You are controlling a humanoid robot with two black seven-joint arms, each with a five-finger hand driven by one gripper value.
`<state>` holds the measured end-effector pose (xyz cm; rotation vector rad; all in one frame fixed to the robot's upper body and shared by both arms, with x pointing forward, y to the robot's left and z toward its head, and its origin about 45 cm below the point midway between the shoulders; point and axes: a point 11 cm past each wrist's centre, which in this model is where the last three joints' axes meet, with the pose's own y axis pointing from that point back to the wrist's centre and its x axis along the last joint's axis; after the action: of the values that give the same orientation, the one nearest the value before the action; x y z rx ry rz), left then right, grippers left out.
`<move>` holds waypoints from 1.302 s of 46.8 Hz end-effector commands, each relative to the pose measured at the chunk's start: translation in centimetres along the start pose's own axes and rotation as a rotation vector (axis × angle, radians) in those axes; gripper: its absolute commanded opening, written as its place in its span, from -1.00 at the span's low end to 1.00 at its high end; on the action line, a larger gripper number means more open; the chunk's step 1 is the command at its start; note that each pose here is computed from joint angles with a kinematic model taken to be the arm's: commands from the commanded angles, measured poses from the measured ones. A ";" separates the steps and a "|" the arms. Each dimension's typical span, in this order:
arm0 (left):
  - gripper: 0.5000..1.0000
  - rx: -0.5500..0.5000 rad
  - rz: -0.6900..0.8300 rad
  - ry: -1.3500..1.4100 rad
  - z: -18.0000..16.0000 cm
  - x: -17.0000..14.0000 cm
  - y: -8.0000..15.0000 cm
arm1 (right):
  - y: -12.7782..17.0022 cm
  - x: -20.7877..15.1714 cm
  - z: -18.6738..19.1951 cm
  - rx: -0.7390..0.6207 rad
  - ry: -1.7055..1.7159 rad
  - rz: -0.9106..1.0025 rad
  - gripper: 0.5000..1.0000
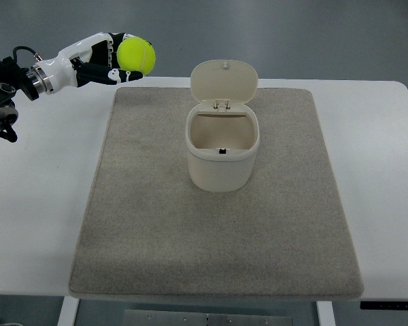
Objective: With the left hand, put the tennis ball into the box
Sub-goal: 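Lift the tennis ball up off the mat with the left hand, then carry the ball over the open cream bin with the left hand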
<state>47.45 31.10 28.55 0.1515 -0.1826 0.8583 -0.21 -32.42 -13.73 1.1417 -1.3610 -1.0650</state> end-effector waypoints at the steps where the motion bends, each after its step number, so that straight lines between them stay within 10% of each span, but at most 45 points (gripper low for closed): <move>1: -1.00 0.005 -0.023 0.034 -0.7 -0.6 0.3 | 0.0 0.0 0.0 -0.001 0.000 0.000 0.60; 61: -1.00 -0.077 -0.273 0.169 1.4 -7.4 2.5 | 0.0 0.0 0.0 -0.001 0.000 0.000 0.61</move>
<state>40.68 27.73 28.54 0.0376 -0.0394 0.6025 -0.20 -32.42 -13.73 1.1418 -1.3610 -1.0650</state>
